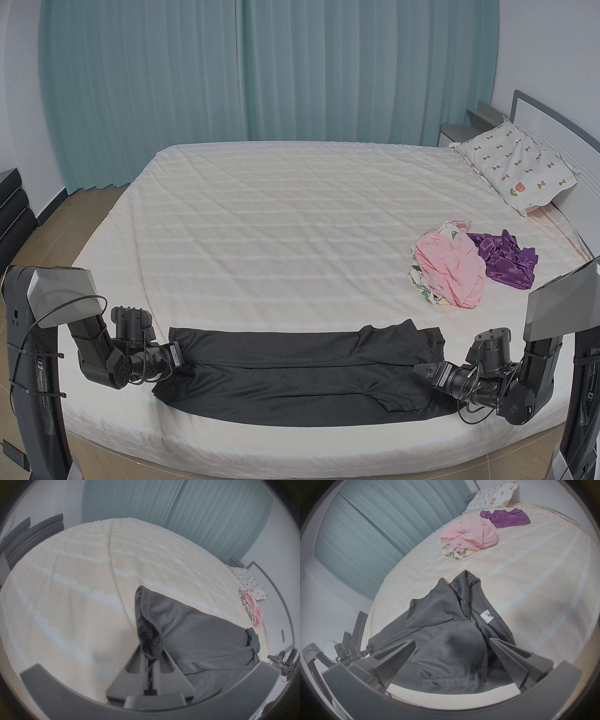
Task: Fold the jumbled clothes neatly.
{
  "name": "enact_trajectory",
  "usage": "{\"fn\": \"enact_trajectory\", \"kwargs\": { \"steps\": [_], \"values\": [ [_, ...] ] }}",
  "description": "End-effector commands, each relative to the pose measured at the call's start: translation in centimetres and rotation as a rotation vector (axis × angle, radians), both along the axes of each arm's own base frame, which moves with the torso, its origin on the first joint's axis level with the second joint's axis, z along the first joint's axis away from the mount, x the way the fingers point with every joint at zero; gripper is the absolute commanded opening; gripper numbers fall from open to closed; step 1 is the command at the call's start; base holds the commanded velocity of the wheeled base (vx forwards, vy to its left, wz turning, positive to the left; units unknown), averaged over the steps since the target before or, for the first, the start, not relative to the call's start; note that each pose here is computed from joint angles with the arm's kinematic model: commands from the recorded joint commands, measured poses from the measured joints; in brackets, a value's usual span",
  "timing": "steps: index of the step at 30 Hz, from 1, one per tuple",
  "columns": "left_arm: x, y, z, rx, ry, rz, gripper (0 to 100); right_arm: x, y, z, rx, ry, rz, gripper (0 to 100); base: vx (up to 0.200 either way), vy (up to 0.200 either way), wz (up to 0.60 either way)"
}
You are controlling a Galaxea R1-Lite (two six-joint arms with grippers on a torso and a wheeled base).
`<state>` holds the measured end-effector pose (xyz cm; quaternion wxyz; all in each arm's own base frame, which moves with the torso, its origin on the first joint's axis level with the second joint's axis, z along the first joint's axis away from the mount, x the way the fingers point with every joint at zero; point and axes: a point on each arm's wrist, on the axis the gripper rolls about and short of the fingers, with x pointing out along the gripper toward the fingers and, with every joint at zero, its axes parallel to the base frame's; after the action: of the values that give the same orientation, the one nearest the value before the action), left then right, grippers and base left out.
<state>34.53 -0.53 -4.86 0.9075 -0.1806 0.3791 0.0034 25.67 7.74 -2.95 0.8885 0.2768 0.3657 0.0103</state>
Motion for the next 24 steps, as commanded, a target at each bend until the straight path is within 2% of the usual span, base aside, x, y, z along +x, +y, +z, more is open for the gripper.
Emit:
{"fn": "enact_trajectory", "kwargs": {
  "steps": [1, 4, 7, 17, 21, 23, 24],
  "values": [
    [0.1, 0.7, 1.3, 0.001, -0.037, 0.019, 0, -0.1, -0.1, 0.4, 0.004, -0.009, -0.002, 100, 0.000, 0.000, 0.00],
    [0.1, 1.9, 2.3, 0.016, -0.062, 0.042, 0, 0.0, -0.2, 0.7, 0.010, -0.022, -0.004, 100, 0.000, 0.000, 0.00],
    [0.0, 3.3, 3.0, 0.028, -0.051, 0.071, 0, 0.0, -0.3, 0.8, 0.010, -0.023, -0.006, 100, 0.000, 0.000, 0.00],
    [0.0, 6.5, 5.5, 0.026, -0.076, 0.157, 0, 0.1, -0.4, 1.3, 0.036, -0.033, -0.027, 100, 0.000, 0.000, 0.00],
    [-0.4, 6.5, 6.0, 0.021, -0.059, 0.161, 0, 0.1, -0.6, 1.7, 0.041, -0.048, -0.034, 100, 0.000, 0.000, 0.00],
    [-0.9, 5.7, 6.5, 0.025, -0.051, 0.150, 0, 0.2, -0.7, 2.1, 0.048, -0.062, -0.031, 100, 0.000, 0.000, 0.00],
    [-1.0, 4.5, 6.6, 0.027, -0.047, 0.121, 0, 0.2, -0.7, 2.3, 0.050, -0.067, -0.033, 100, 0.000, 0.000, 0.00]
  ]
}}
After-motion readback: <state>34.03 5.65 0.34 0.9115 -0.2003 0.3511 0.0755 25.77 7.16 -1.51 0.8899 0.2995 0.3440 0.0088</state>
